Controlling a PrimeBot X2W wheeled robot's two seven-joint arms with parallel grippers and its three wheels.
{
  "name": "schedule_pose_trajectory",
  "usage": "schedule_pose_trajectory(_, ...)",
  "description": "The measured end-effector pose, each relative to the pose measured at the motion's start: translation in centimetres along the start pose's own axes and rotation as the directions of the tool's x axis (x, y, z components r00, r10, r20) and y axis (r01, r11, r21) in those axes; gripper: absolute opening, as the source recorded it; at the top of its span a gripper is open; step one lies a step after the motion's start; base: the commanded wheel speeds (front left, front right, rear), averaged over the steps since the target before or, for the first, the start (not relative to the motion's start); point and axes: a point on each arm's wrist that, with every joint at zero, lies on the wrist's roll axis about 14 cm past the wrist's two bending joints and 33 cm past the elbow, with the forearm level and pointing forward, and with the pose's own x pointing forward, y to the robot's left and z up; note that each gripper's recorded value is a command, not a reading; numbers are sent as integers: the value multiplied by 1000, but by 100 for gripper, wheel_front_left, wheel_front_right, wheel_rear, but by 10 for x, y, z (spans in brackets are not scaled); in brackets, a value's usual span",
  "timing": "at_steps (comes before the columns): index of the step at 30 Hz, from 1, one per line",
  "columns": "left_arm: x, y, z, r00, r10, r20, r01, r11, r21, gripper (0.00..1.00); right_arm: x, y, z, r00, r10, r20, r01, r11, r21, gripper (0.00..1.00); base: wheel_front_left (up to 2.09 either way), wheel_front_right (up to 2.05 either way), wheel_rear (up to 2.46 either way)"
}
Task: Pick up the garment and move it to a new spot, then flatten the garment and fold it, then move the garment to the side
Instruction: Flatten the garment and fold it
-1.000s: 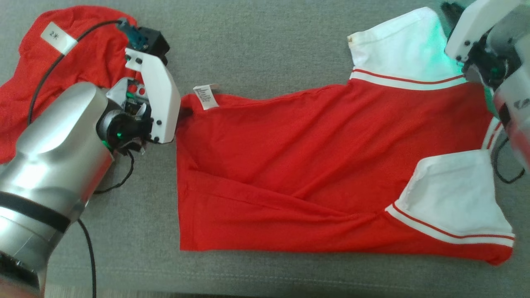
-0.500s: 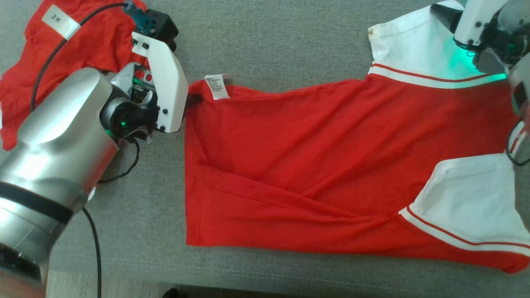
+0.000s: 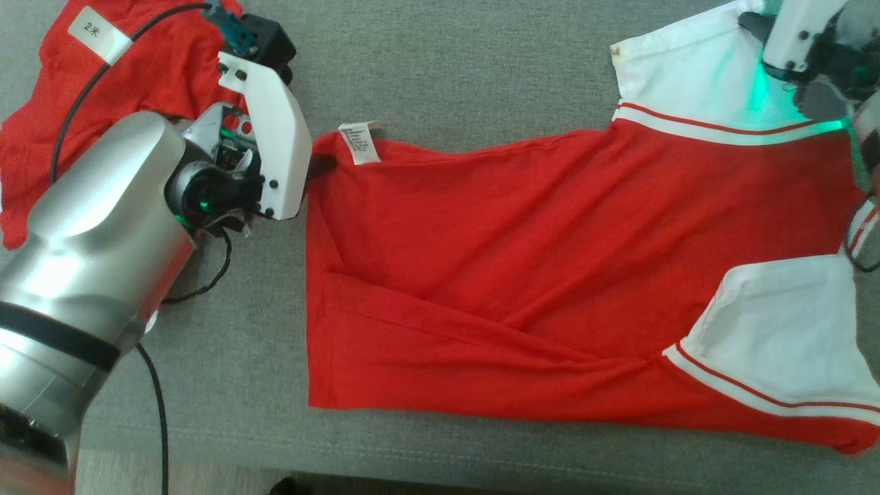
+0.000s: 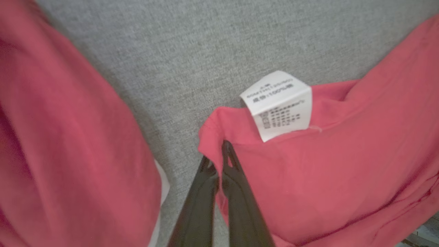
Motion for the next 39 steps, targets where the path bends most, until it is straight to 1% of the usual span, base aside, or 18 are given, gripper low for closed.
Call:
schedule_pose_trajectory(4,-1,0,1,1000,0,2,0,1000,2,0,3,6,5,997,13,75,-13,1000,-4,0,0,0,0)
schedule_pose_trajectory(8,-7,-2,3,1000,9,13,-9,1000,9,0,-7,9,9,989,18,147,-17,1000,-8,0,0,0,0)
schedule_pose_trajectory(14,-20,-4,15,997,22,80,-25,999,28,0,-39,6,36,948,6,318,2,1000,-25,0,0,0,0)
schedule_pose_trajectory(21,-27,-4,31,986,61,152,-70,996,53,0,-69,-7,50,907,-27,420,42,999,-25,0,0,0,0)
schedule_pose_trajectory(28,-31,1,34,982,98,164,-108,993,52,0,-90,-17,54,884,-54,465,78,996,-32,0,0,0,0)
schedule_pose_trajectory(32,-37,-7,40,979,77,190,-89,994,56,0,-103,-20,53,876,-58,478,86,996,-36,0,0,0,0)
schedule_pose_trajectory(37,-45,-18,46,976,52,213,-68,995,69,0,-107,-8,37,896,-15,444,45,997,-59,0,0,0,0)
schedule_pose_trajectory(39,-45,-21,41,980,42,193,-56,996,72,0,-111,-7,30,906,-6,423,46,995,-83,0,0,0,0)
